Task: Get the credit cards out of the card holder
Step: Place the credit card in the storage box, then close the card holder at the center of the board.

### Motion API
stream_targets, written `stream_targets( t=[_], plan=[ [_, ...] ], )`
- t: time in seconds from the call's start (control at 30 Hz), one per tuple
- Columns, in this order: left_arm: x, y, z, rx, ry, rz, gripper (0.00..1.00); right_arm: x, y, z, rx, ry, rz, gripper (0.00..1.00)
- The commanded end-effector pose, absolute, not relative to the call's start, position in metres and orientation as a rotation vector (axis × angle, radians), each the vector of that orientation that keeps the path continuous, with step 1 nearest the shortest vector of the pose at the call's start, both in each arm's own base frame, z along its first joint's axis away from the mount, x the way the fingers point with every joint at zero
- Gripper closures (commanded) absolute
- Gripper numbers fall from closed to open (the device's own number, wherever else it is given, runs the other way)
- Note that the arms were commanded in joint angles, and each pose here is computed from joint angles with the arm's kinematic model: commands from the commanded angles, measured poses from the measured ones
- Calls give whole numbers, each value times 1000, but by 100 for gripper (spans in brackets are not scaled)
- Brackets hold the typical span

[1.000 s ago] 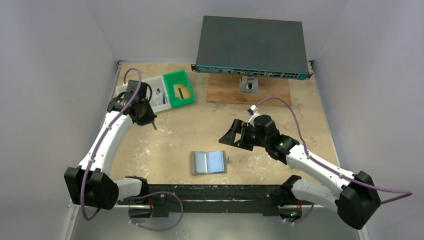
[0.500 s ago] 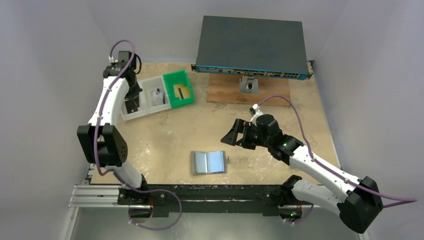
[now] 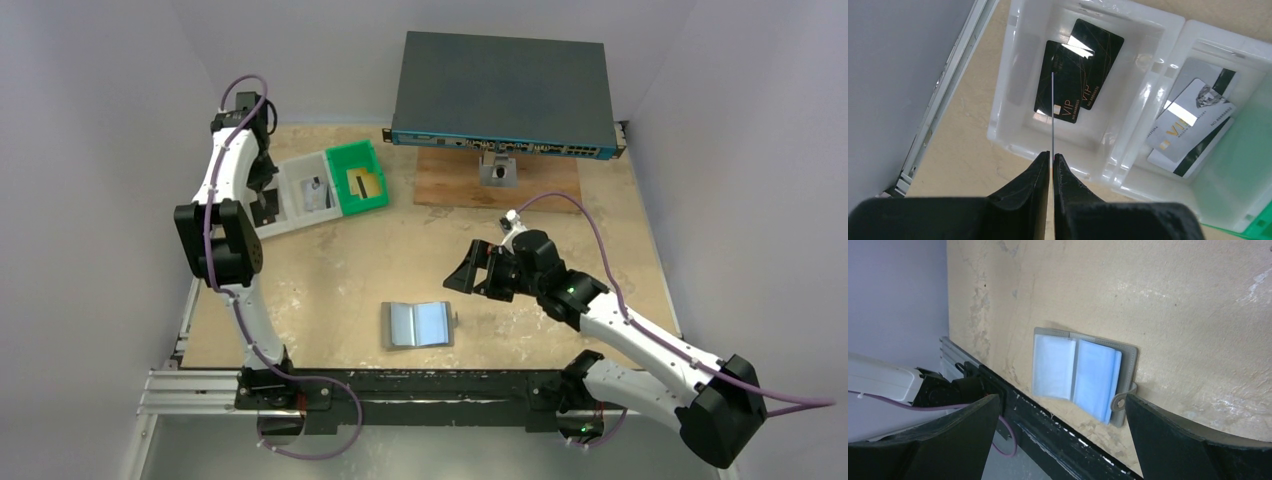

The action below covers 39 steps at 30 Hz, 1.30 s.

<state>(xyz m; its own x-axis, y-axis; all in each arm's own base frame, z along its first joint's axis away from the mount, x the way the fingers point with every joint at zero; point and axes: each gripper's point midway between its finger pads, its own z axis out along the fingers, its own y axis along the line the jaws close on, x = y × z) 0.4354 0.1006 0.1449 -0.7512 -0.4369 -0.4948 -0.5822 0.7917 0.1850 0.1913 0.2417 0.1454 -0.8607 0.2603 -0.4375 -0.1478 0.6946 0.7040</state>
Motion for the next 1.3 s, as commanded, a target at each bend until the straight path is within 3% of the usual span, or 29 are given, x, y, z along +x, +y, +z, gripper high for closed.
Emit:
stream_targets(
  t=[0.0,0.37,0.67,0.9,1.27],
  plan=[
    [439,111,149,-781,2558,433,87,196,241,163,68,2333,1053,1],
    [435,103,164,-767,2546,365,62,199,245,154,48,2361,1046,1],
    [382,35,193,-696,2529,37,45,203,241,139,27,2392,971,1],
    [311,-55,192,-470,2564,-259,42,202,235,117,19,2447,902,1],
    [203,-166,133,-163,2733,-669,42,197,234,95,12,2497,878,1]
  ],
)
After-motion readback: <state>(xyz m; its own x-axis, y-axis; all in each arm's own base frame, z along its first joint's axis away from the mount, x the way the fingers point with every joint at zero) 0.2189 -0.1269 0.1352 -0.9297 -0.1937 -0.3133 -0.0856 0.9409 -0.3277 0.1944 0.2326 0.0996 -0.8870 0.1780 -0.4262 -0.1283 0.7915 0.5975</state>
